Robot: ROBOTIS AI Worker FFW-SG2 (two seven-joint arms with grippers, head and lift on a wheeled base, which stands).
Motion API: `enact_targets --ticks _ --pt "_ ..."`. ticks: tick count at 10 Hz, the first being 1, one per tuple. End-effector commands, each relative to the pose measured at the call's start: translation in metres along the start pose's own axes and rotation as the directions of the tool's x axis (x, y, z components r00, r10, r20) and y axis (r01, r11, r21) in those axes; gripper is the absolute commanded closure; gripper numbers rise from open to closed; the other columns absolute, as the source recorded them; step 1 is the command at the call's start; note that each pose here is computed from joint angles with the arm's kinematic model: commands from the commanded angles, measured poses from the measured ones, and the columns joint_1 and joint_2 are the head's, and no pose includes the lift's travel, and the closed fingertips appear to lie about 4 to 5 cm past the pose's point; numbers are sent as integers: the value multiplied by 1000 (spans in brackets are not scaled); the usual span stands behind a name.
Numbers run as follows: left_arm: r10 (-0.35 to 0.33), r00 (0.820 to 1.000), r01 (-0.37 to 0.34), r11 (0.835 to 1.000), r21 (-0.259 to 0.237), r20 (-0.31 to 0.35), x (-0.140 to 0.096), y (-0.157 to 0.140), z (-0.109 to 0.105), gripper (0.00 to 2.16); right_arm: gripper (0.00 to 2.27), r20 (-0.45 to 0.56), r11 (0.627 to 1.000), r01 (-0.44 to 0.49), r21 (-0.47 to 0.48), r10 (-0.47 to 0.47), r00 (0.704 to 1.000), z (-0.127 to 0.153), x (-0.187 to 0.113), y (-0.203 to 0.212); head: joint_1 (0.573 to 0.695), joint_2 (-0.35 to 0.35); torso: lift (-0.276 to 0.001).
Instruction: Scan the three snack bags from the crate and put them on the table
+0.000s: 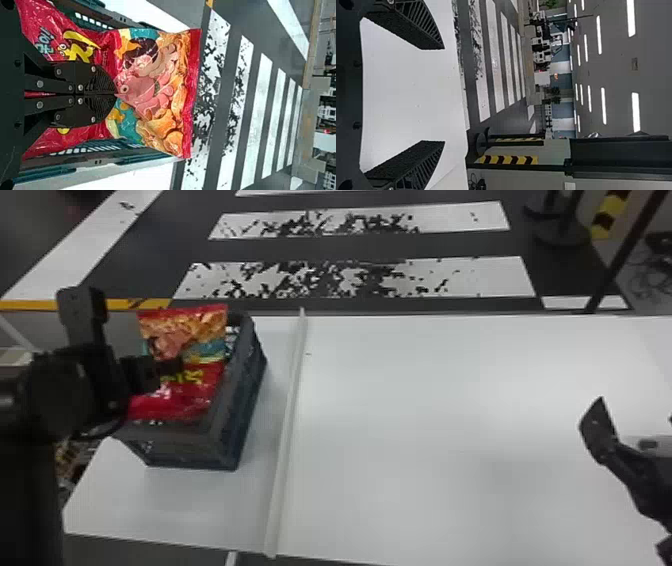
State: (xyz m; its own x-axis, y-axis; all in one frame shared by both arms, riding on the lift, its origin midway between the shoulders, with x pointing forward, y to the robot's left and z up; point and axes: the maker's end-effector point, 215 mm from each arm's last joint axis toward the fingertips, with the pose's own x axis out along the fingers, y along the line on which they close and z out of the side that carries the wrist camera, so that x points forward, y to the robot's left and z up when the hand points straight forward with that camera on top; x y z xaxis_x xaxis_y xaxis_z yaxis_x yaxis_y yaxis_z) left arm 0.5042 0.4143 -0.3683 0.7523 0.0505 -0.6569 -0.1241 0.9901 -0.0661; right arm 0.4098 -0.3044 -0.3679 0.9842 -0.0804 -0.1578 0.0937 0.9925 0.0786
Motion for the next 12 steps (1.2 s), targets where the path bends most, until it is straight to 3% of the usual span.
enact_targets --ticks 1,5,9,11,12 --pt "-3 1000 3 1000 3 7 0 -2 2 1882 16 -3 1000 0 -6 0 1000 0 -1 0 695 134 -94" --pt "-24 998 22 999 29 64 -21 -18 17 1882 16 0 1000 2 -3 -2 1000 3 -1 0 695 122 -94" --pt "-1 995 -3 999 34 96 -37 -7 21 1882 16 -2 1000 3 -3 -3 1000 3 -2 0 695 119 -94" --pt "-1 978 -12 998 62 209 -55 -7 43 1885 16 -7 1000 1 5 -1 1000 2 -3 3 695 129 -94" --pt "-11 972 -8 997 79 235 -67 -11 47 1885 16 -6 1000 0 6 0 1000 2 -3 4 695 131 -94"
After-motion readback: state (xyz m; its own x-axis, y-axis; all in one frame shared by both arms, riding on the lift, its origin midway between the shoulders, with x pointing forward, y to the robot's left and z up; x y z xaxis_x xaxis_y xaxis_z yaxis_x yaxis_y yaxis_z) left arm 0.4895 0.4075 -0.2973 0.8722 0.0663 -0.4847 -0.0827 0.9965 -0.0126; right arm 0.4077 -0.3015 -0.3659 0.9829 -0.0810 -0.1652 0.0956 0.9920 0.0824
